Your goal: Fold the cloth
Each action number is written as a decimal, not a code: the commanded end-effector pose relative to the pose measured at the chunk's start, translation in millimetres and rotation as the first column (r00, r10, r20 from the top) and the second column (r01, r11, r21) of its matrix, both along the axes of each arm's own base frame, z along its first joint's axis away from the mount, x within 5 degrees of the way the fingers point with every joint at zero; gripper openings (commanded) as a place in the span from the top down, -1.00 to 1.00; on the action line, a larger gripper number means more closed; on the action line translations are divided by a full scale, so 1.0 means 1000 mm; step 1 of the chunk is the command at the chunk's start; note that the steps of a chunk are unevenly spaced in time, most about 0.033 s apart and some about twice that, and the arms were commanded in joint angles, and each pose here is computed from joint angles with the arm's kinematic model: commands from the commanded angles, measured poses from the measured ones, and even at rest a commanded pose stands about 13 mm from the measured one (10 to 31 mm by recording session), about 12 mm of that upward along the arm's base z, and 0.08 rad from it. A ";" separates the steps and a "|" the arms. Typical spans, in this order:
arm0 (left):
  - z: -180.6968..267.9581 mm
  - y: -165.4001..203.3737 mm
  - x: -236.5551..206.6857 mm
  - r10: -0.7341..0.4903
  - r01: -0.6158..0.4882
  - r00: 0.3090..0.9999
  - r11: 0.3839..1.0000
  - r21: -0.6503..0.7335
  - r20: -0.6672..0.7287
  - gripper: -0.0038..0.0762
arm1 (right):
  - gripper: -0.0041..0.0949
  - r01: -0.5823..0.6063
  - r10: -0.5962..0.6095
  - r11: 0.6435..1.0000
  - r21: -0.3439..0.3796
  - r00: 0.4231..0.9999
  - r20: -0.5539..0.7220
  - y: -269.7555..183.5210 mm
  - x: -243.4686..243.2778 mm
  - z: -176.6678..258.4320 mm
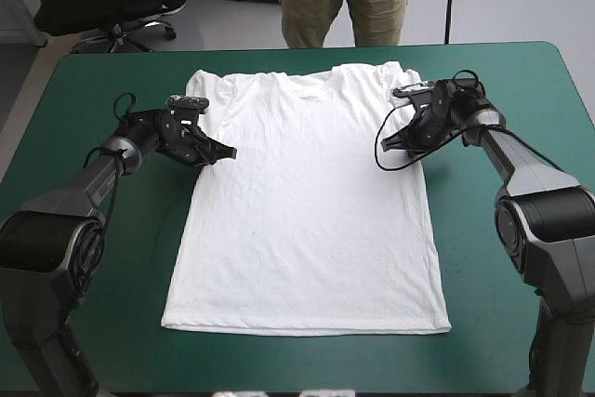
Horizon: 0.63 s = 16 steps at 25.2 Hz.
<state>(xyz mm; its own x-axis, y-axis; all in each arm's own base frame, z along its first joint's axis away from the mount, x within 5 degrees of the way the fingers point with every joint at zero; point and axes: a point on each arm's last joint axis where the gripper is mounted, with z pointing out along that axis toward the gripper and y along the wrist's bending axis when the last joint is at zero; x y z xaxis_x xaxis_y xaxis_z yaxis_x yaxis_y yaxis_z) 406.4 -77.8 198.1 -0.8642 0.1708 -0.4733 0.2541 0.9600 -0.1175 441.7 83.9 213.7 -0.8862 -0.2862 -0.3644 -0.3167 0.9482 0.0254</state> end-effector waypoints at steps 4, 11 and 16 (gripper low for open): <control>0.023 -0.005 -0.009 -0.037 0.038 0.999 0.999 -0.015 0.036 0.95 | 0.95 -0.040 0.037 0.998 0.053 0.998 0.050 0.004 -0.012 0.041; 0.100 0.002 -0.016 -0.034 0.037 0.961 0.999 -0.003 0.276 0.95 | 0.95 -0.053 0.030 0.996 0.078 0.961 0.275 -0.002 -0.044 0.127; 0.163 0.007 -0.035 -0.043 0.044 0.899 0.999 0.009 0.435 0.95 | 0.95 -0.075 0.032 0.993 0.086 0.905 0.423 -0.008 -0.079 0.185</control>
<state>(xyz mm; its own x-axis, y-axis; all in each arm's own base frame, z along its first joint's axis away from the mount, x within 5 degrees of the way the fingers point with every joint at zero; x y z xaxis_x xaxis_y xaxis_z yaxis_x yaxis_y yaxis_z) 389.0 -74.2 292.7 -0.7189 0.2232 -0.6583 0.3238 0.9456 -0.0329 390.5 80.2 338.7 -0.7577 -0.2842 -0.5875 -0.3607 0.9326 0.0140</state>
